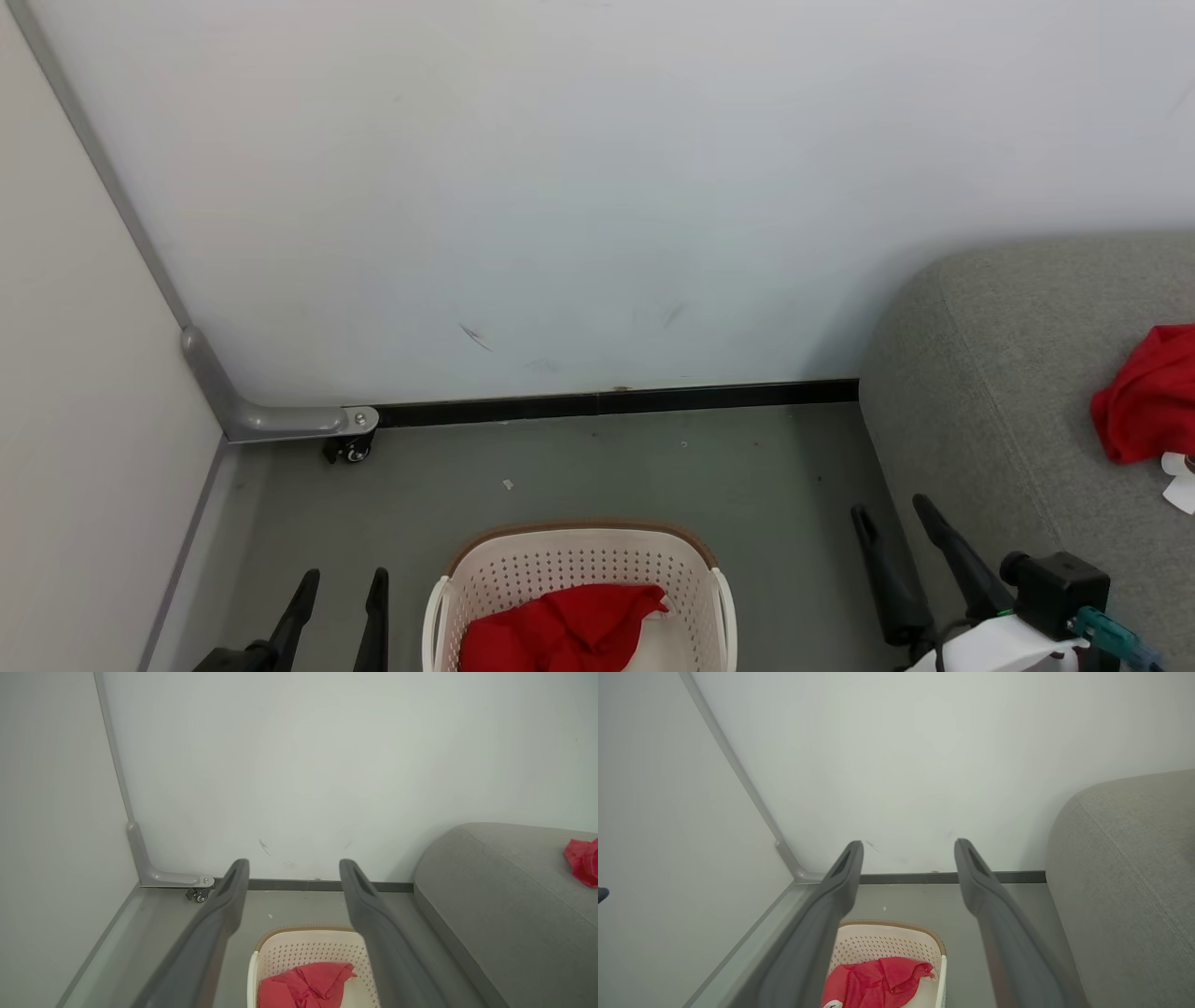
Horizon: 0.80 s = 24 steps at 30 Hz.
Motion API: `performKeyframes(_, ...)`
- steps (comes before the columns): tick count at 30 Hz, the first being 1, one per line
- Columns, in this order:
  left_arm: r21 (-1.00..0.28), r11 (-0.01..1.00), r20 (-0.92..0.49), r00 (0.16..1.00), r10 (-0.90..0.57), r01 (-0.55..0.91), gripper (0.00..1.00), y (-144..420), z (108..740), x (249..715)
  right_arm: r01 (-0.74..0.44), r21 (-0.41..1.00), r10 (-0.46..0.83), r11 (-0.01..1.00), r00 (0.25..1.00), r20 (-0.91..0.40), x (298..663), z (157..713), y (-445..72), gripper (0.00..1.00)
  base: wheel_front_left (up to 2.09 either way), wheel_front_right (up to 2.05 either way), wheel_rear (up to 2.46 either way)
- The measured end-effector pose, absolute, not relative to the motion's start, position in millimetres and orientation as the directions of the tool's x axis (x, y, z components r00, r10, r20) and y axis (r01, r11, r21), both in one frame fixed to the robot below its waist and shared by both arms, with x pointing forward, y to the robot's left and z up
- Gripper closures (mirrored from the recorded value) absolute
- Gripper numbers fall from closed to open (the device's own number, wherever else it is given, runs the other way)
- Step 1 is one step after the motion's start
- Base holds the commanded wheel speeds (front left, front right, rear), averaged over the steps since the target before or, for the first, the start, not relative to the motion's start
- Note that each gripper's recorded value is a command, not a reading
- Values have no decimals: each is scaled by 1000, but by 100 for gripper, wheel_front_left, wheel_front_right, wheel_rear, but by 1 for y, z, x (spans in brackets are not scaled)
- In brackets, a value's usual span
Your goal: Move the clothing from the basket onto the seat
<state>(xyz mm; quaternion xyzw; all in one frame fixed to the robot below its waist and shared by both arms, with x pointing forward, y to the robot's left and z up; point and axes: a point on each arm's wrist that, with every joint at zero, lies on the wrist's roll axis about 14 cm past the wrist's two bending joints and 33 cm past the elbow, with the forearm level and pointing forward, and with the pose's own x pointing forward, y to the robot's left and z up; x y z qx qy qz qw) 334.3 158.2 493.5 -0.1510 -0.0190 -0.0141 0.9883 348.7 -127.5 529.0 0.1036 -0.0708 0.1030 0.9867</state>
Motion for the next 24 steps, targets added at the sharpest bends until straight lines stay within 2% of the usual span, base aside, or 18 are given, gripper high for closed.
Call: performKeyframes(24,-299,953,32,998,-49,56,0,150,491,338,-159,193,135,968,982,129,345,518,-145,0,0,0,0)
